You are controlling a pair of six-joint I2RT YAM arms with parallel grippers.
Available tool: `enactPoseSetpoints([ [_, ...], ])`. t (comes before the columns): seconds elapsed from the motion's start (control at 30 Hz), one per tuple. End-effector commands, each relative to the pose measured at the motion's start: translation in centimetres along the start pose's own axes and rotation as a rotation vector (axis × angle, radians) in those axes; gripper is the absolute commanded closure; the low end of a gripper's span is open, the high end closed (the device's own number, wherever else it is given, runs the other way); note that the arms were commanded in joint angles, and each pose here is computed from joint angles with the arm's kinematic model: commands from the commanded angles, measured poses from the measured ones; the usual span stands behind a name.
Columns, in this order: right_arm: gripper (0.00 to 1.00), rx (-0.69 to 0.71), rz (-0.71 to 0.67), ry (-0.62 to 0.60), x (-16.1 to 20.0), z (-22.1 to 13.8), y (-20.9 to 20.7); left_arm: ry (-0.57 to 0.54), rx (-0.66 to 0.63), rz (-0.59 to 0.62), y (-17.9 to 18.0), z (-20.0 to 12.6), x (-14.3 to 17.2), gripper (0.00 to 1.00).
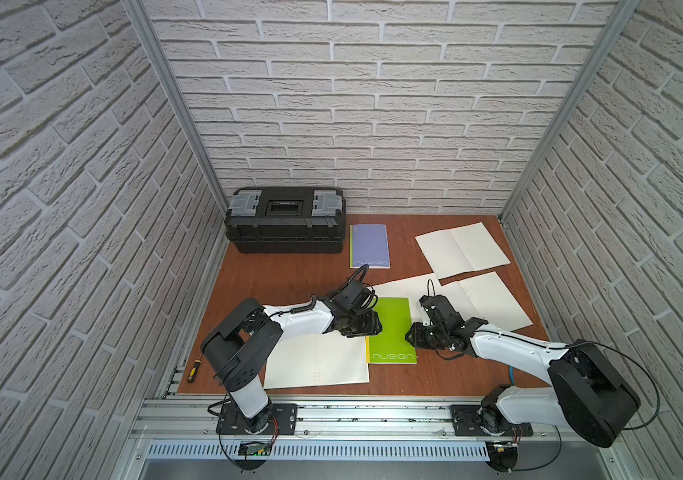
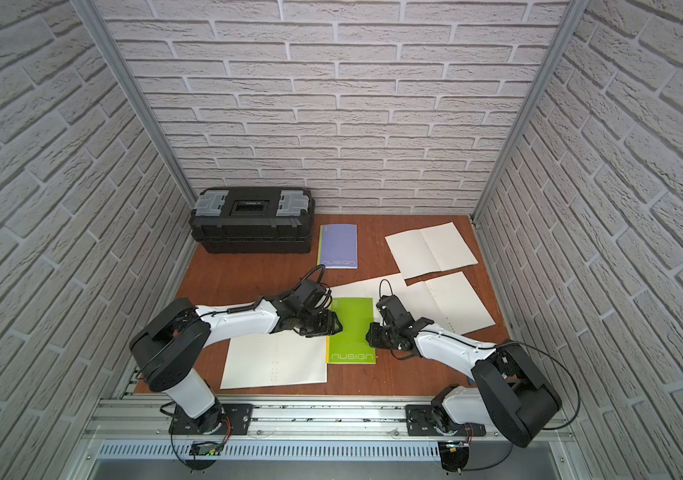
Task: Close the notebook
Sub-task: Pick up the notebook at the notebook.
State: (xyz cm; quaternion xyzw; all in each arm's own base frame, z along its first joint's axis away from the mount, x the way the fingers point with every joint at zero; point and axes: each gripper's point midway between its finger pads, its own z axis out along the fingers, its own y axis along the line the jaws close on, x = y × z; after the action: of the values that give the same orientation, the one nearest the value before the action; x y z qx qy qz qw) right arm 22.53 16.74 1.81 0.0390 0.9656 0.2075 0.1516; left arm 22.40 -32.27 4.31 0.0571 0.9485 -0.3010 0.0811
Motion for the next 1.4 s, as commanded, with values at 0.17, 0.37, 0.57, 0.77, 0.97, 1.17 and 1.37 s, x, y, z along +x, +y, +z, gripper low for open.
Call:
enactPoseSetpoints([
  [0.17,0.69,-0.06,-0.02,0.021,0.7,-0.6,1.6,-0.051,0.242,0.075,-6.0,-1.8,-1.3,0.39],
  [0.37,0.69,-0.062,-0.019,0.02,0.6,-0.6,1.7,-0.056,0.276,0.069,-6.5,-1.9,-1.4,0.39],
  [0.57,0.69,-0.053,-0.014,0.019,0.7,-0.5,1.4,-0.057,0.277,0.067,-6.5,-1.9,-1.4,0.39],
  [0.77,0.68,-0.036,-0.017,0.01,0.6,-1.0,1.2,-0.036,0.209,0.055,-5.2,-1.4,-1.1,0.39],
  [0.97,0.67,-0.022,-0.017,0.004,0.6,-1.2,0.9,-0.011,0.079,0.05,-2.7,-1.1,-0.4,0.4],
  [1.17,0.67,-0.018,-0.014,0.007,0.7,-1.2,0.8,0.025,0.009,0.064,-1.7,-0.8,0.8,0.4],
  [1.37,0.67,-0.008,-0.014,0.004,0.8,-1.4,0.6,0.042,-0.059,0.072,-0.7,-0.8,1.8,0.4],
])
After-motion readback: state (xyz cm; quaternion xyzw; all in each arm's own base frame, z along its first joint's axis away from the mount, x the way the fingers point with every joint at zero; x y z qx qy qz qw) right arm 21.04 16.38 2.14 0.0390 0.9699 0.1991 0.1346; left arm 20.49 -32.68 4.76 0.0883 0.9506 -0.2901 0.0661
